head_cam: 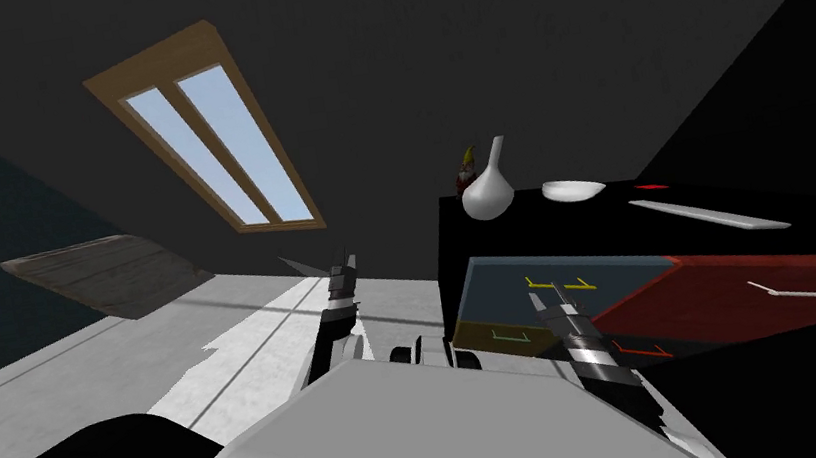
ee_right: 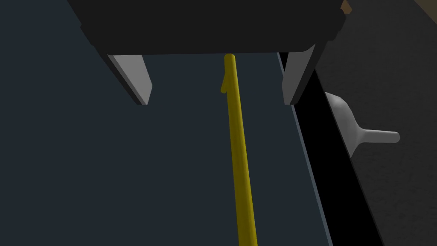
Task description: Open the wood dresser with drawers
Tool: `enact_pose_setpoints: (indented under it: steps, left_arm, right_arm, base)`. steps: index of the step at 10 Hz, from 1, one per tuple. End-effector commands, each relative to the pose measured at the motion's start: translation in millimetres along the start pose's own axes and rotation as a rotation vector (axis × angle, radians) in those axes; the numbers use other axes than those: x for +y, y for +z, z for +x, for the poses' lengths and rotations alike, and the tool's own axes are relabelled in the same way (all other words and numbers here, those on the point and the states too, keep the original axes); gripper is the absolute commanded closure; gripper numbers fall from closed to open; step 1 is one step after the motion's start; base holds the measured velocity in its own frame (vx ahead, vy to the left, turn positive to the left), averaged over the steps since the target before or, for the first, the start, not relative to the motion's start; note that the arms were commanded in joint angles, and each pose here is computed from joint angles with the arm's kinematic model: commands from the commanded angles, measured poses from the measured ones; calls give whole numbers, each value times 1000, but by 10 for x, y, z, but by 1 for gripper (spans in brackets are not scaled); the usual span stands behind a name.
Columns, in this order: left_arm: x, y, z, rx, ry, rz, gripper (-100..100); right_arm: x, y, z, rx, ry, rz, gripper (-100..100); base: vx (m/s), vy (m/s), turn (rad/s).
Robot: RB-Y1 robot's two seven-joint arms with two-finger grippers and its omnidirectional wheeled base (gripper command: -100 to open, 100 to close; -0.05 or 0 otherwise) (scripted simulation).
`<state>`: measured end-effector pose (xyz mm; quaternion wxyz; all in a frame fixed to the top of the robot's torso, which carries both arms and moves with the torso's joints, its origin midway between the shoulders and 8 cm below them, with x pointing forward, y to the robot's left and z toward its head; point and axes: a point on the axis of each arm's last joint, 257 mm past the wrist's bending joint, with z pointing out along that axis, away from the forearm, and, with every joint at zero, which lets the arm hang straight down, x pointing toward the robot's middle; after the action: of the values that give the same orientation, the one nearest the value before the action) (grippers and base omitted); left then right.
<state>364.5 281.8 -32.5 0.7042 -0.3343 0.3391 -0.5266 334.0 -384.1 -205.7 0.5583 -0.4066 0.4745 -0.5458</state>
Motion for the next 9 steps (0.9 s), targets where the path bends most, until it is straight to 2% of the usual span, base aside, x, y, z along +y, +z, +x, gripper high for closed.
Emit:
enact_pose_setpoints:
  steps: [1, 3, 4, 5, 7, 8, 9]
  left_arm:
    - [0, 0, 0, 0, 0, 0, 0]
    - [0, 0, 0, 0, 0, 0, 0]
    - [0, -1, 0, 0, 0, 0, 0]
    - [1, -1, -1, 0, 0, 0, 0]
    - [1, -2, -1, 0, 0, -1, 0]
    - [1, -2, -1, 0, 0, 0, 0]
    - [1, -2, -2, 0, 0, -1, 0]
  right_arm:
    - [-8, 153, 125, 38, -7, 1, -100]
    - [-19, 247, 193, 61, -10, 3, -100]
    - [-12, 211, 170, 53, -9, 4, -100]
    - [-3, 106, 91, 26, -5, 0, 100]
    - [5, 10, 23, 3, -1, -2, 100]
    - [11, -88, -47, -20, 4, -4, 100]
    - [13, -138, -82, -32, 8, -5, 100]
  base:
    - [-79, -1, 122]
    - [-58, 1, 118]
    - [-23, -3, 23]
    - [61, -15, -277]
    - [88, 14, -156]
    - [105, -7, -195]
    - [108, 2, -175]
